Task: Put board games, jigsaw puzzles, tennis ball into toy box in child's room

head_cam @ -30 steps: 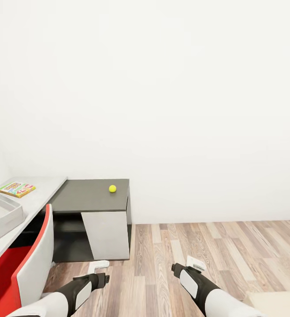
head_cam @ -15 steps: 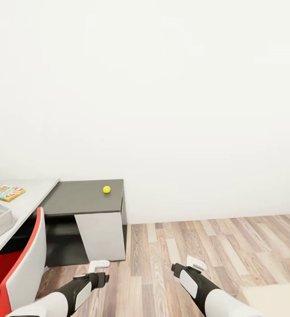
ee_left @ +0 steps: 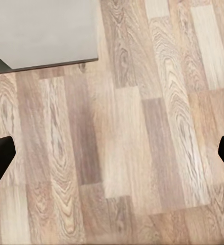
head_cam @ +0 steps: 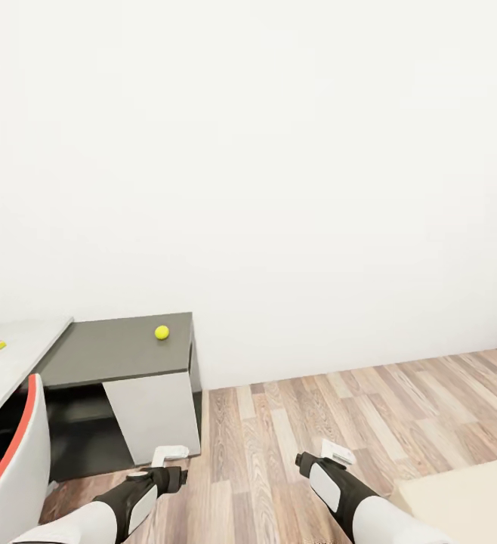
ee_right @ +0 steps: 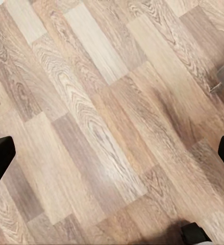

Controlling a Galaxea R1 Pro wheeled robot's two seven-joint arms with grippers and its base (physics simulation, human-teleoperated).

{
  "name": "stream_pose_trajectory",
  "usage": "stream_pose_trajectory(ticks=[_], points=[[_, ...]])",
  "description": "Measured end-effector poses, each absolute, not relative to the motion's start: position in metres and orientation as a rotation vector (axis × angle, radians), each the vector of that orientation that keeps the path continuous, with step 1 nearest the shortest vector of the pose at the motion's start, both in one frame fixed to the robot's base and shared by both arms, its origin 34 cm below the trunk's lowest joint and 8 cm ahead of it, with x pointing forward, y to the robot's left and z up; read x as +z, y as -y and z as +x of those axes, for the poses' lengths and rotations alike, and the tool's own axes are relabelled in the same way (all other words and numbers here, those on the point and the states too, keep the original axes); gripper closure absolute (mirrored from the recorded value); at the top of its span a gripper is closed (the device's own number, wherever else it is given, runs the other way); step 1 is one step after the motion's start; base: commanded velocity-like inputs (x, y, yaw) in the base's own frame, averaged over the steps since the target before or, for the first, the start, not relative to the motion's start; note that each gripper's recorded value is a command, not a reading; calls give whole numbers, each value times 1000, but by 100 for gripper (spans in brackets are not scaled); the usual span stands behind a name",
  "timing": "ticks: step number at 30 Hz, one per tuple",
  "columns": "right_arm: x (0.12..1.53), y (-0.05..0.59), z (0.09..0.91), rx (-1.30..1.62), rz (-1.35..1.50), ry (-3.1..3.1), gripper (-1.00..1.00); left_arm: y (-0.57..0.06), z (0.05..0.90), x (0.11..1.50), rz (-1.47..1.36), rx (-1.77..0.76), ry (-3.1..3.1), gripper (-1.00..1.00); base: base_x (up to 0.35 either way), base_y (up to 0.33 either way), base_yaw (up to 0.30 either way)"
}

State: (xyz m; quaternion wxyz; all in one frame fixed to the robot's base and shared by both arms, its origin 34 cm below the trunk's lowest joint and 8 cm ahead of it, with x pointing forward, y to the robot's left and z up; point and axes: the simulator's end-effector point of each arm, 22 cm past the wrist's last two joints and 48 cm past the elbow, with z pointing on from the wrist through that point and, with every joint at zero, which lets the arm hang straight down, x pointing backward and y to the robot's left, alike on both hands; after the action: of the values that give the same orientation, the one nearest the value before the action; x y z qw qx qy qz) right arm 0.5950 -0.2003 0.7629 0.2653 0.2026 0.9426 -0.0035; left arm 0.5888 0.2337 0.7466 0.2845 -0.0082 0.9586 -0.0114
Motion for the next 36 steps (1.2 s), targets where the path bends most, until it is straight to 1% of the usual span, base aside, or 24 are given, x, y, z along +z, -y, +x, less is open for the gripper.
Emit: stream_pose_trajectory(ticks=[24, 28, 36], points=[[760, 207, 592, -29, 553, -2538, -100, -231, 587, 745, -18, -39, -2576, -100, 0, 0, -266], [763, 211, 597, -38, 562, -2499, -100, -232, 586, 744, -20, -39, -2580, -100, 0, 0, -115], [760, 214, 590, -52, 582, -2433, -100, -233, 576, 740, -41, -49, -2674, -100, 0, 0, -21]])
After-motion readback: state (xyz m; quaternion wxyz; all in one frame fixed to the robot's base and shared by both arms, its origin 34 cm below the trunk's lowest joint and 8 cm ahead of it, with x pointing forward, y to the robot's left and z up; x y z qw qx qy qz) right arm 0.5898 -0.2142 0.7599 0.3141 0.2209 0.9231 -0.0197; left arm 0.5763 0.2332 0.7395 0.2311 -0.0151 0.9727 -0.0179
